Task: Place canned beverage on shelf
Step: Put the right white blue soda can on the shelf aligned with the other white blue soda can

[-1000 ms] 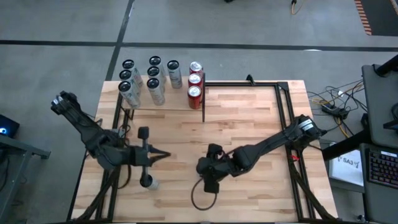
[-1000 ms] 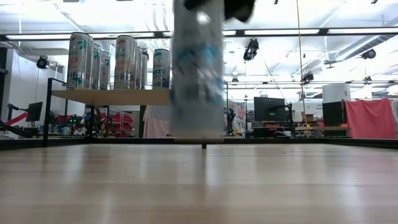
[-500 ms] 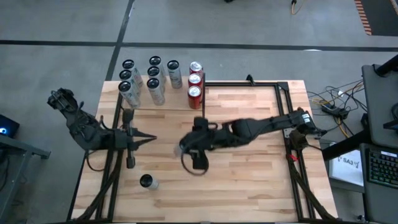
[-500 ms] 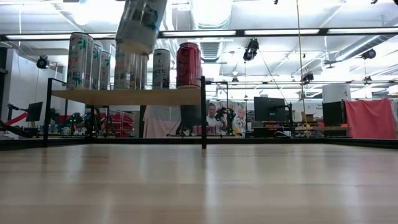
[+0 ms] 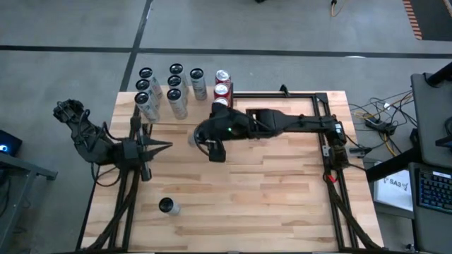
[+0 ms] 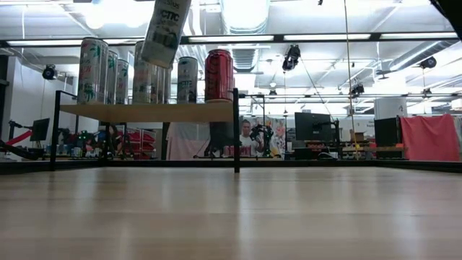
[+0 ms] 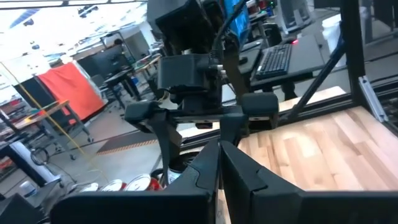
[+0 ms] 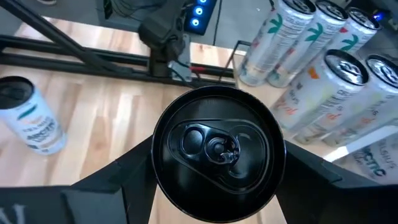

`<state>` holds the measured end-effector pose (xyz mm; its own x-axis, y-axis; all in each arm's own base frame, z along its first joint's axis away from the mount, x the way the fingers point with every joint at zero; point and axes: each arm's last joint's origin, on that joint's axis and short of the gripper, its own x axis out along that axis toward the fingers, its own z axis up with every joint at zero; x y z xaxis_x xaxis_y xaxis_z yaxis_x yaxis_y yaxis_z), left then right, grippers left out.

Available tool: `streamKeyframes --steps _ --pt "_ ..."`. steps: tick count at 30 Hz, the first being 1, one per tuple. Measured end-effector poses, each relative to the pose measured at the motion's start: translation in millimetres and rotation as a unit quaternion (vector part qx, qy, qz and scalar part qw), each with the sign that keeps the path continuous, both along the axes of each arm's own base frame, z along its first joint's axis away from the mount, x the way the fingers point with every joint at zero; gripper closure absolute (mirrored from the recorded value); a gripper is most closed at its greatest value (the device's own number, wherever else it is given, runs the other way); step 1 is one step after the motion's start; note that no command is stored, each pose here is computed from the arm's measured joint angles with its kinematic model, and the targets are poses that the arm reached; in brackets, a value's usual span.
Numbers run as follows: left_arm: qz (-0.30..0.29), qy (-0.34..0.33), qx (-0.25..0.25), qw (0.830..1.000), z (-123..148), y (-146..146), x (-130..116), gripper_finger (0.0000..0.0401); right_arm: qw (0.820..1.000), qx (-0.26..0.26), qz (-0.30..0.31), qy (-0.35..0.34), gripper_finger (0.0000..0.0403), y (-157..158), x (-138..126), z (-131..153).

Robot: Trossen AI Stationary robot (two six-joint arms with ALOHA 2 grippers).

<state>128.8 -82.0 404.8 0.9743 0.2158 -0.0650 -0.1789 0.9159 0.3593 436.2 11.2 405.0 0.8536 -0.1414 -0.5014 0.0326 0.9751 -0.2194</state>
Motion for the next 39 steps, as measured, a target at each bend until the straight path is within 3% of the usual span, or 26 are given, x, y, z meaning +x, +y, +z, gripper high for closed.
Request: streamKeyframes --steps 20,28,33,39 --pt "0.001 0.011 0.01 1.0 -1.5 5.4 -6.1 0.0401 0.998 -0.022 -0.065 -0.011 0.016 -66.8 5.5 12.8" --pt "0.007 0.028 -0.014 0.999 -10.5 -1.4 2.7 0.0396 0.999 -0.034 -0.042 -0.008 0.0152 -62.5 4.7 15.2" --pt "0.018 0.048 -0.003 0.999 -19.8 -6.9 13.9 0.0348 0.999 -0.033 -0.028 -0.032 0.0145 -47.7 -2.3 29.1" --pt "0.064 0.058 -0.018 0.996 -27.5 -3.1 32.5 0.0238 1.0 -0.013 -0.023 -0.009 0.0148 -32.1 -5.4 25.8"
